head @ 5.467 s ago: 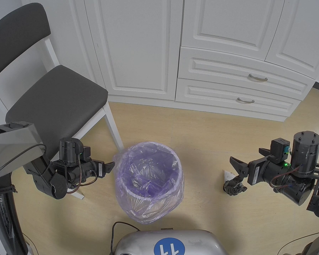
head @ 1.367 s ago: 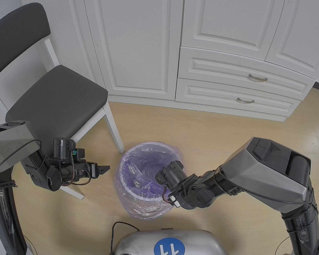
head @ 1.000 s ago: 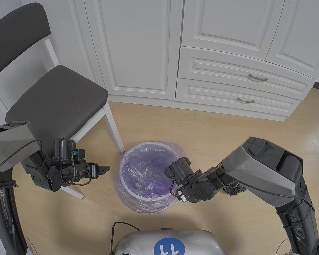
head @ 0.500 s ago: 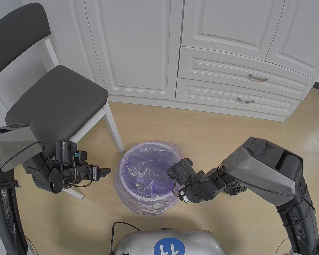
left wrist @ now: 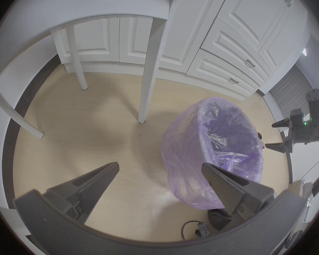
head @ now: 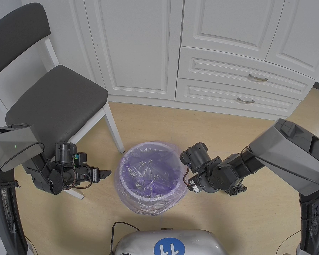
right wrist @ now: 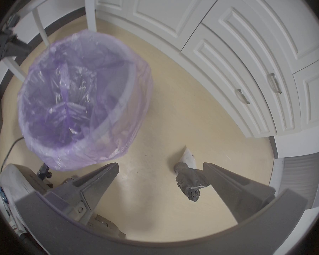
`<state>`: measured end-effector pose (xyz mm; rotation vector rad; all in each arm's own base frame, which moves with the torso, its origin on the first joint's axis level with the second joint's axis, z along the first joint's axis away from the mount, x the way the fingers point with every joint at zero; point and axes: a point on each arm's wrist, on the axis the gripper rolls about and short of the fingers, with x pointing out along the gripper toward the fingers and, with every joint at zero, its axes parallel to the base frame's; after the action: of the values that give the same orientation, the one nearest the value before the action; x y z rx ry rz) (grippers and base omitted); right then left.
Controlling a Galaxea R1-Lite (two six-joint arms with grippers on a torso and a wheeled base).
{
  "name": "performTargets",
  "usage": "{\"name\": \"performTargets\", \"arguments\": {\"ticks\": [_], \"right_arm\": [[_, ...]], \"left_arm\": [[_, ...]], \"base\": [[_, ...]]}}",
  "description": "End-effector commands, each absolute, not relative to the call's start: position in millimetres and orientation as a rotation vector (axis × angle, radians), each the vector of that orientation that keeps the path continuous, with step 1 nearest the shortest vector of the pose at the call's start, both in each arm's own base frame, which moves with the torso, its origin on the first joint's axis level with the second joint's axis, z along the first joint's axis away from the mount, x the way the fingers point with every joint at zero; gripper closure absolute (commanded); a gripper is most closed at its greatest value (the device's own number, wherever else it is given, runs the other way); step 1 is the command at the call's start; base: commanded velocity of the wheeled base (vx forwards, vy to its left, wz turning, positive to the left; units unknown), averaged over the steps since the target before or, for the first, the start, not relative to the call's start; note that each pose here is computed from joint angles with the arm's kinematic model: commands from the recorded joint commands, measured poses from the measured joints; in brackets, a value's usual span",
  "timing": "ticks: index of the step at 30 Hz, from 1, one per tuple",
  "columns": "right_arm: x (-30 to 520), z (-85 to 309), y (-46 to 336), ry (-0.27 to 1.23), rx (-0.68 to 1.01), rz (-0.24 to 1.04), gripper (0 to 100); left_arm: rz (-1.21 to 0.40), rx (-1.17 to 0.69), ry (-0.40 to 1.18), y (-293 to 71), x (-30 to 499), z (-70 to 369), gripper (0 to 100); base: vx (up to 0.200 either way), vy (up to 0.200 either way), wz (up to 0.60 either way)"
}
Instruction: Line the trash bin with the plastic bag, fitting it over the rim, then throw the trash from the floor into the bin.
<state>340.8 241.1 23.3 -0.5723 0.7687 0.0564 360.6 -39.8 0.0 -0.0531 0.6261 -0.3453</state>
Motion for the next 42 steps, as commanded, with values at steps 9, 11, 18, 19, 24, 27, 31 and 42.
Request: {"name": "performTargets", "arguments": {"ticks": [9,11,18,19,24,27,31,42], "right_arm": [[350,45,238,0.674,-0.498,0.040,0],[351,44,239,0.664,-0.493,0.040,0],[371,45,233,0.593,-0.424,0.004,0],[377,44,230,0.577,-0.409,-0.008,0],[398,30,232,0.532,-0.370,-0.031,0],[410,20,239,0.515,-0.360,-0.038,0],[426,6,249,0.494,-0.342,-0.040,0],[428,-18,270,0.492,-0.352,-0.010,0]], "left_arm": [[-0.392,-0.044,0.656,-58,355,-8,0],[-0.408,-0.036,0.675,-64,353,-14,0],[-0.442,-0.015,0.696,-78,344,-22,0],[-0.442,-0.014,0.680,-78,343,-20,0],[-0.443,-0.014,0.633,-77,338,-10,0],[-0.452,-0.012,0.614,-79,336,-2,0],[-0.457,-0.013,0.593,-78,331,9,0],[-0.464,-0.011,0.560,-77,328,22,0]], "base": [[0.000,0.000,0.00],[0.000,0.000,0.00],[0.000,0.000,0.00],[0.000,0.000,0.00],[0.000,0.000,0.00],[0.000,0.000,0.00],[0.000,0.000,0.00],[0.000,0.000,0.00]]}}
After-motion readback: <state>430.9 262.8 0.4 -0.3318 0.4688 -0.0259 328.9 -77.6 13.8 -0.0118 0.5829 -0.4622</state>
